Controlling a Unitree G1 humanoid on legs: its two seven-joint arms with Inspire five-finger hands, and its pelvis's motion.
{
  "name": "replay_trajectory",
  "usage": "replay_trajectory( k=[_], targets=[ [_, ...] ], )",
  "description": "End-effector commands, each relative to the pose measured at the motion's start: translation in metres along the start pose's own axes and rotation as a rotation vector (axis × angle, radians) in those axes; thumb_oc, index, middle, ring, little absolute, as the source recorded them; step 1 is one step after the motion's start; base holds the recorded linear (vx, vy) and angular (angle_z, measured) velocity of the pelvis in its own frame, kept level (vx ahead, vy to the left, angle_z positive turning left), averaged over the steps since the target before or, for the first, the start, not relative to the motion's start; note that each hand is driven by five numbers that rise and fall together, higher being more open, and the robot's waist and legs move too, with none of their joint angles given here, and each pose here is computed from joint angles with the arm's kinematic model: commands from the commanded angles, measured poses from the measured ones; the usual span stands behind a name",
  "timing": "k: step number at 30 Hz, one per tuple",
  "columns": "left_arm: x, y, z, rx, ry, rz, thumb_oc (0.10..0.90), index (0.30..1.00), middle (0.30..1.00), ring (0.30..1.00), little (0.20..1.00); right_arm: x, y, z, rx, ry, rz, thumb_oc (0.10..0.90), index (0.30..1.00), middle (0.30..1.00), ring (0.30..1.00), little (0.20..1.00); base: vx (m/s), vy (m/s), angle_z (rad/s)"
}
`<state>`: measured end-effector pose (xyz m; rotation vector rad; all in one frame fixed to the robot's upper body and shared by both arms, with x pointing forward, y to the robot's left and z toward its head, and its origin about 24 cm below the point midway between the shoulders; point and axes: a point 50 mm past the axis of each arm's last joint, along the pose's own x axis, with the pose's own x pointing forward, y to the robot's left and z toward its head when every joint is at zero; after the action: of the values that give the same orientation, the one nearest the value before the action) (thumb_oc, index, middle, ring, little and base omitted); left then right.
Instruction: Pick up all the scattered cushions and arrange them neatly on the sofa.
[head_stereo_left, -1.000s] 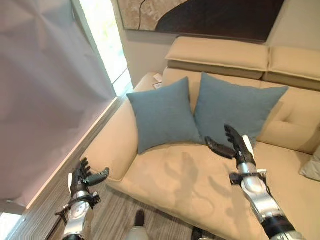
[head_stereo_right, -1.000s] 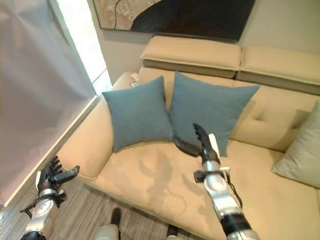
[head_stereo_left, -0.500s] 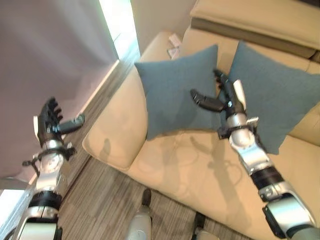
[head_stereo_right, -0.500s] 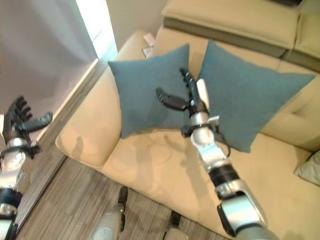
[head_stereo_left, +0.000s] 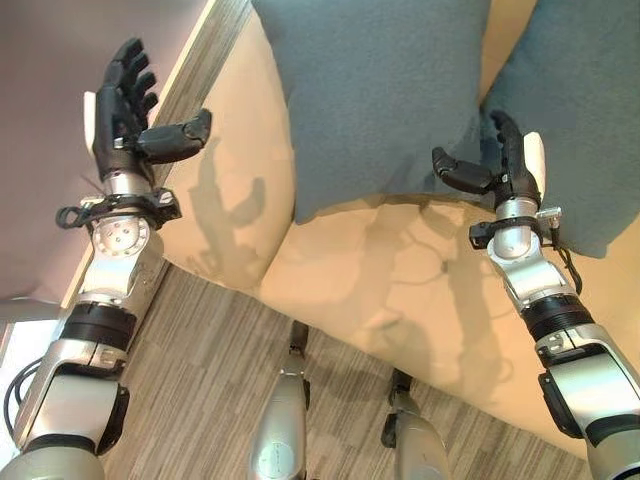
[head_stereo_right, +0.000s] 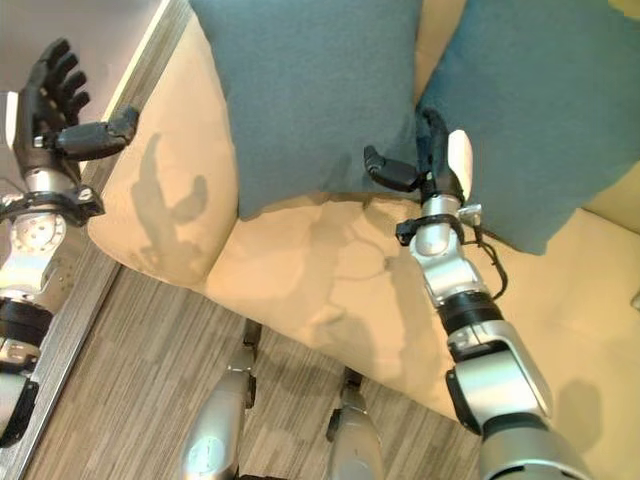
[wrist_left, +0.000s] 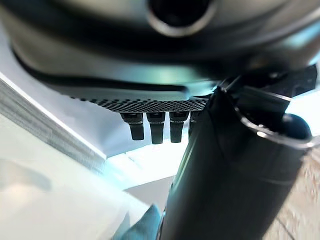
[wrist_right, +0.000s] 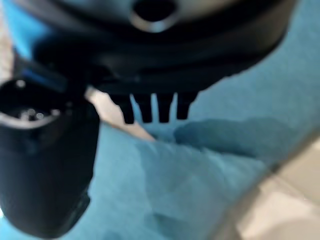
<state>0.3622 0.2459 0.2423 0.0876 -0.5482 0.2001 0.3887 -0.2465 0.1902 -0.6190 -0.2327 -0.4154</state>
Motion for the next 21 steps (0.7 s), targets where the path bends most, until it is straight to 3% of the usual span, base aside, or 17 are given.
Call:
replay_trajectory(
  k=[1, 8, 15, 18, 21],
  targets=[
    [0.025, -0.011, 0.052, -0.105, -0.217, -0.026, 0.8, 0.9, 0.9, 0.9, 0.9, 0.026, -0.032, 0.07, 0.061, -0.228, -0.136, 0.8, 0.9, 0.9, 0.9, 0.9, -0.02, 0.032, 0.09],
    [0.014, -0.047, 0.023, -0.147, -0.103, -0.107, 0.8, 0.9, 0.9, 0.9, 0.9, 0.036, -0.046, 0.106, 0.106, -0.284, -0.243, 0.8, 0.9, 0.9, 0.9, 0.9, 0.0, 0.046, 0.0],
    [-0.003, -0.071, -0.008, -0.257, 0.027, -0.131, 0.8, 0.9, 0.9, 0.9, 0.9, 0.042, -0.053, 0.124, -0.038, -0.298, -0.331, 0.8, 0.9, 0.9, 0.9, 0.9, 0.01, 0.032, -0.09],
    [-0.006, -0.077, -0.015, -0.31, 0.07, -0.12, 0.8, 0.9, 0.9, 0.9, 0.9, 0.045, -0.058, 0.125, -0.219, -0.273, -0.382, 0.8, 0.9, 0.9, 0.9, 0.9, 0.01, 0.026, -0.1],
    [-0.008, -0.086, -0.021, -0.368, 0.104, -0.088, 0.8, 0.9, 0.9, 0.9, 0.9, 0.045, -0.06, 0.128, -0.272, -0.27, -0.446, 0.8, 0.9, 0.9, 0.9, 0.9, 0.0, 0.009, -0.02]
  ],
)
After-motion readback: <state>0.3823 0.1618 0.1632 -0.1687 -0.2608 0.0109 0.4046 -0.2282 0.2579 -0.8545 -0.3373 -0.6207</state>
